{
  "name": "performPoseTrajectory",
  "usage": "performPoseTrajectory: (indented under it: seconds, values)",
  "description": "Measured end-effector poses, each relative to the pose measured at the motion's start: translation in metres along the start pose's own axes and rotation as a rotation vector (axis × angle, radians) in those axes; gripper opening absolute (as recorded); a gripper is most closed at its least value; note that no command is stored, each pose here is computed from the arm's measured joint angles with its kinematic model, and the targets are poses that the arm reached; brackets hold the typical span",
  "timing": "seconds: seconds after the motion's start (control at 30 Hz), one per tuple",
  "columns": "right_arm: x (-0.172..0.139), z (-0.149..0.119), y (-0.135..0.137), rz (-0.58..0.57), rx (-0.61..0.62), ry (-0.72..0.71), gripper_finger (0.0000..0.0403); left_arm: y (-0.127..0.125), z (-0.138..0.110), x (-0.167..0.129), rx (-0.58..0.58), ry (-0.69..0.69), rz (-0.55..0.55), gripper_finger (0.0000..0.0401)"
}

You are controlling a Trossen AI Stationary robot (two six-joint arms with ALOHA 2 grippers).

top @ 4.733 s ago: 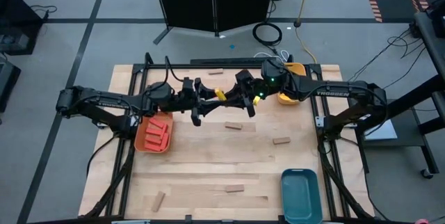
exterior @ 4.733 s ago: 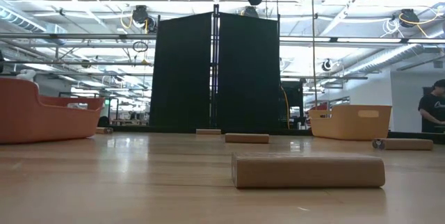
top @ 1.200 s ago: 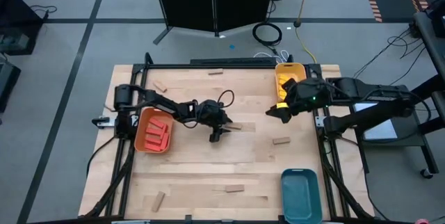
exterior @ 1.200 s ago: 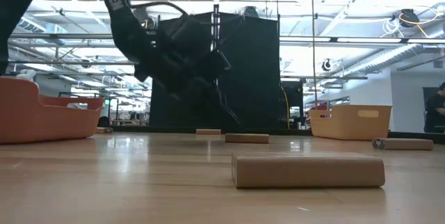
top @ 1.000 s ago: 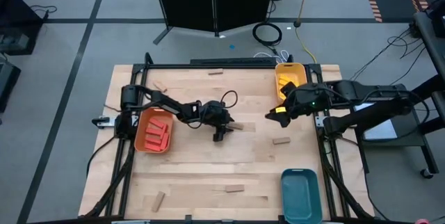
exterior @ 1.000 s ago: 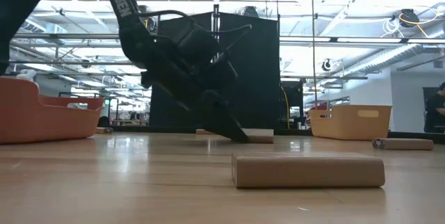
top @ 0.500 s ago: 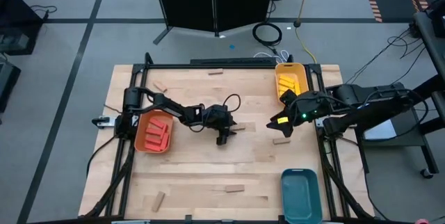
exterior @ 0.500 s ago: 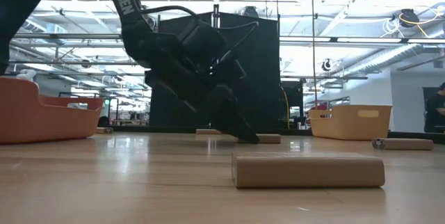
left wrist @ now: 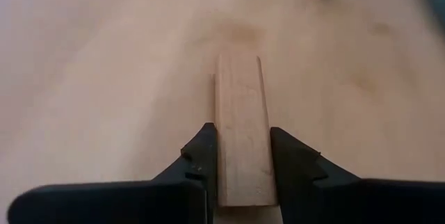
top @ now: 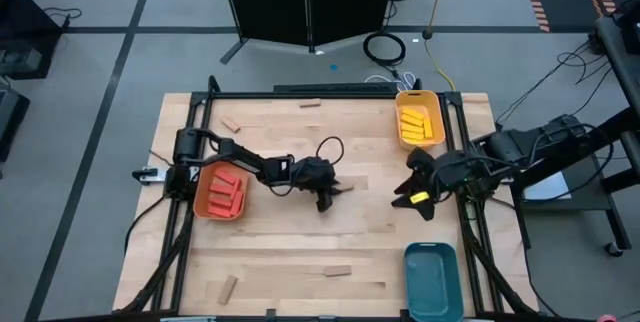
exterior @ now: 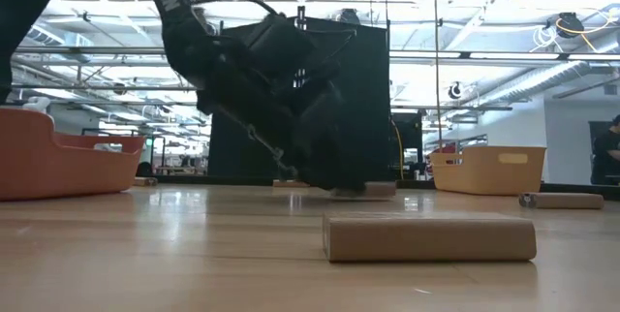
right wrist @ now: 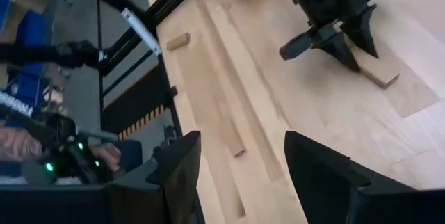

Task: Sort blocks
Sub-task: Put the brown block into the blue bin

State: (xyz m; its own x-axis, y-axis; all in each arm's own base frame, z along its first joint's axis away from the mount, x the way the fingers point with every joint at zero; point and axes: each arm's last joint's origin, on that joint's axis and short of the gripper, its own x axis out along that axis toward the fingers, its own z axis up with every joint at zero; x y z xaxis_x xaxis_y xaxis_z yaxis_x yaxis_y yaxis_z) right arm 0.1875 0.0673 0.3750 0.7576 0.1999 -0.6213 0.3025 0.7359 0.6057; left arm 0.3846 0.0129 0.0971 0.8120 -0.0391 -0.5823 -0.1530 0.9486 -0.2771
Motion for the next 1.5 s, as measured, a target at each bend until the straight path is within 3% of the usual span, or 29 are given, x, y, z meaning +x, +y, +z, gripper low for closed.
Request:
performPoseTrajectory:
  seconds: [0.2, 0.37, 0.53, 0.77, 1.03, 1.27, 1.5]
  values:
    - [-0.002, -0.009, 0.006, 0.026, -0.078, 0.033, 0.0201, -0.042, 0.027, -0.007, -0.012, -0.128, -0.126, 0.0103]
    - [-0.002, -0.013, 0.008, 0.037, -0.153, 0.046, 0.0201, -0.099, 0.049, -0.01, 0.041, -0.218, -0.219, 0.0107]
    - [-0.002, -0.013, 0.009, 0.044, -0.211, 0.043, 0.0201, -0.145, 0.07, -0.019, 0.068, -0.365, -0.149, 0.0109]
    - [-0.002, -0.012, 0.009, 0.052, -0.297, 0.036, 0.0201, -0.175, 0.08, -0.021, 0.04, -0.453, -0.08, 0.011]
    - [-0.002, -0.015, 0.01, 0.054, -0.335, 0.049, 0.0201, -0.205, 0.079, 0.027, 0.048, -0.463, -0.131, 0.0111]
    - [-0.004, -0.025, 0.011, 0.046, -0.367, 0.11, 0.0201, -0.224, 0.084, 0.085, 0.057, -0.483, -0.265, 0.0111]
    - [-0.006, -0.033, 0.013, 0.054, -0.366, 0.142, 0.0201, -0.231, 0.084, 0.115, -0.066, -0.473, -0.416, 0.0111]
